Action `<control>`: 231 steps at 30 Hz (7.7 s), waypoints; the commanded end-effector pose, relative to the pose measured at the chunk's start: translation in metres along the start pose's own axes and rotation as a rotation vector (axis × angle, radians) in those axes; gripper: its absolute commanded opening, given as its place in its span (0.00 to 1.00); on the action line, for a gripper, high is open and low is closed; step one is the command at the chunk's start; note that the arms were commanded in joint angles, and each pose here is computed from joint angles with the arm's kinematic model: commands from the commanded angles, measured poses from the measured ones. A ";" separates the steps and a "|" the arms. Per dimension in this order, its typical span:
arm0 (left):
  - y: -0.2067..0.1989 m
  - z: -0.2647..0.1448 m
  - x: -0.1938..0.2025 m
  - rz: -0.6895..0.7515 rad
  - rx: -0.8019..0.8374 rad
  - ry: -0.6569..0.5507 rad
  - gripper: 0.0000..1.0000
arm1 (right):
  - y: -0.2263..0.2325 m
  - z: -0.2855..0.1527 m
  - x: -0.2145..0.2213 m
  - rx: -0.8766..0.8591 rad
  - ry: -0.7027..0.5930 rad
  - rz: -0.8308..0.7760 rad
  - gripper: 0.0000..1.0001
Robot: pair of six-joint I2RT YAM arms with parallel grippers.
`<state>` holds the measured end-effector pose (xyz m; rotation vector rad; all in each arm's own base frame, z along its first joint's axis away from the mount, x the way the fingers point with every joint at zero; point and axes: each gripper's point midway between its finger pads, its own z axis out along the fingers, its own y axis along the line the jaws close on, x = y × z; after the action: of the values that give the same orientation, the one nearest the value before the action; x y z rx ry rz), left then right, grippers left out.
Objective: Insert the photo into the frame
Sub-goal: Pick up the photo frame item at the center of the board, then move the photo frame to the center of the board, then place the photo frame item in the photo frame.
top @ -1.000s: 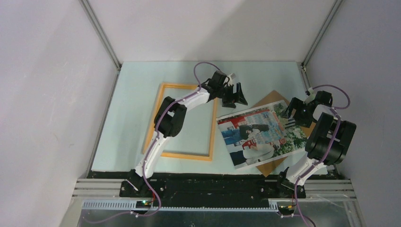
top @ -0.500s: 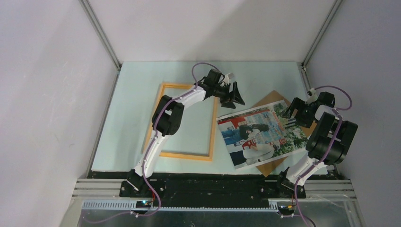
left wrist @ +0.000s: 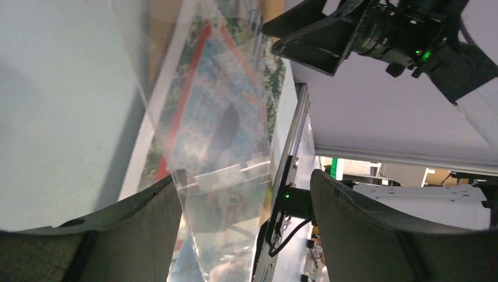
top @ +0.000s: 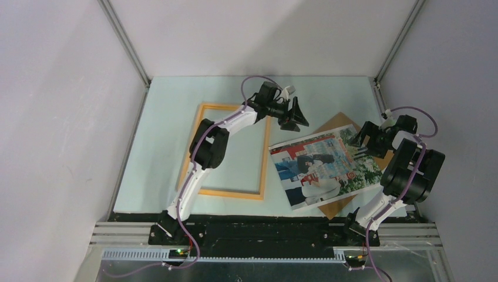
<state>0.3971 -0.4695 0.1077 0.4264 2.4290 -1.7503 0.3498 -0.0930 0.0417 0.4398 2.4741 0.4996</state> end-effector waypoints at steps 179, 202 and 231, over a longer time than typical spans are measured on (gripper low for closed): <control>-0.044 -0.378 0.051 0.010 -0.183 -0.563 0.00 | 0.363 0.066 0.026 -0.290 0.114 -0.688 0.68; -0.027 -0.345 0.058 0.015 -0.202 -0.496 0.00 | 0.316 0.025 0.019 -0.409 0.098 -0.571 0.84; -0.010 -0.338 0.062 0.009 -0.226 -0.482 0.00 | 0.331 0.048 0.053 -0.443 0.178 -0.589 0.74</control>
<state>0.3571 -0.1397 0.2083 -0.0889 2.2615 -1.3542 0.3977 0.2268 0.1243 -0.4987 2.4262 0.8061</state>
